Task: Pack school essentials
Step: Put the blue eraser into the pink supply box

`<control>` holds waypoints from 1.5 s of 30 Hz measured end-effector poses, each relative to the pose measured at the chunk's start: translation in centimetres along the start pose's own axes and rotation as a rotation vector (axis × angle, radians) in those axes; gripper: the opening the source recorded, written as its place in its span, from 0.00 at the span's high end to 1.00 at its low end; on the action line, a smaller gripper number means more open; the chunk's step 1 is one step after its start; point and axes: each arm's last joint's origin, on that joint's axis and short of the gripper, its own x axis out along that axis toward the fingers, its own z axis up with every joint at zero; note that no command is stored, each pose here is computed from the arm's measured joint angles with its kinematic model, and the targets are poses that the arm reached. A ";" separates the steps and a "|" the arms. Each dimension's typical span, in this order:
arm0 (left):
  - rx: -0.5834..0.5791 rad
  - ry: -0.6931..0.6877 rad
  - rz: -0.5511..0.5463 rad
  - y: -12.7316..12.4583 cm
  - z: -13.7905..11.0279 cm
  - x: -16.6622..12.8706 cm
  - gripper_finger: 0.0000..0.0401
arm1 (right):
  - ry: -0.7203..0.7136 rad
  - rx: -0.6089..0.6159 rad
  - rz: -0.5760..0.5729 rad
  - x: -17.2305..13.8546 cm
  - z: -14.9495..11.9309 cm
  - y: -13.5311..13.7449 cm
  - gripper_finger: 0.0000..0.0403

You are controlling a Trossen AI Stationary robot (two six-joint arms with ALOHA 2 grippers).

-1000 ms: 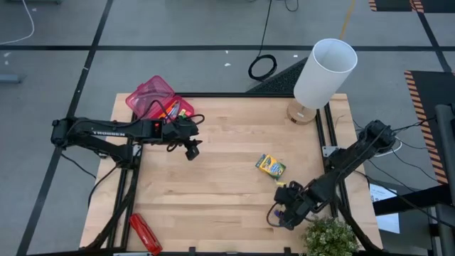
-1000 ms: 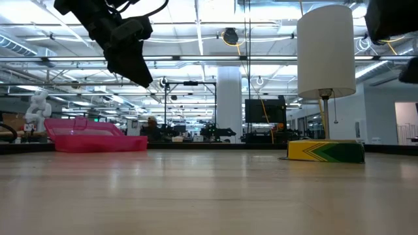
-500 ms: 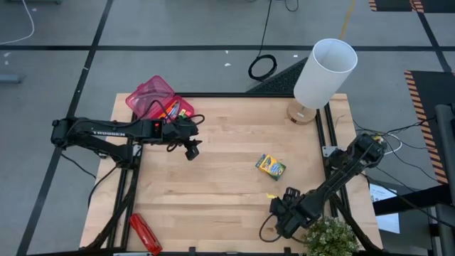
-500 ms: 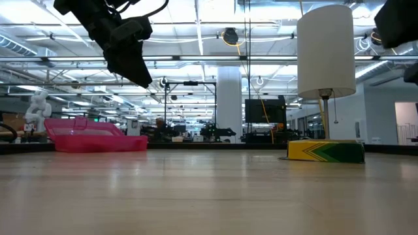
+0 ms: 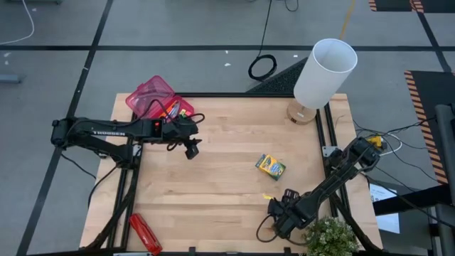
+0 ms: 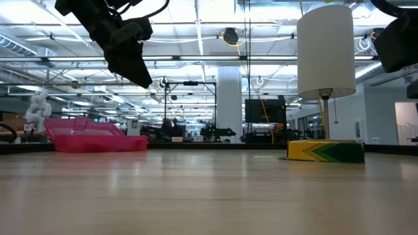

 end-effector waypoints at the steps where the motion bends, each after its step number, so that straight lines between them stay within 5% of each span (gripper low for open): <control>1: 0.000 0.000 0.000 0.0 0.0 0.0 0.54 | 0.002 0.000 -0.003 0.1 0.0 0.0 0.29; 23: 0.025 -0.008 -0.002 0.0 0.1 0.0 0.54 | 0.024 -0.114 -0.018 0.9 0.8 -0.4 0.78; 34: 0.012 -0.007 -0.021 -0.6 -0.1 -0.1 0.54 | -0.037 -0.155 0.035 -1.0 1.6 -0.9 0.79; 45: 0.151 -0.089 -0.134 -3.8 -0.2 -1.0 0.54 | -0.201 -0.303 0.166 -4.2 5.1 -2.5 0.79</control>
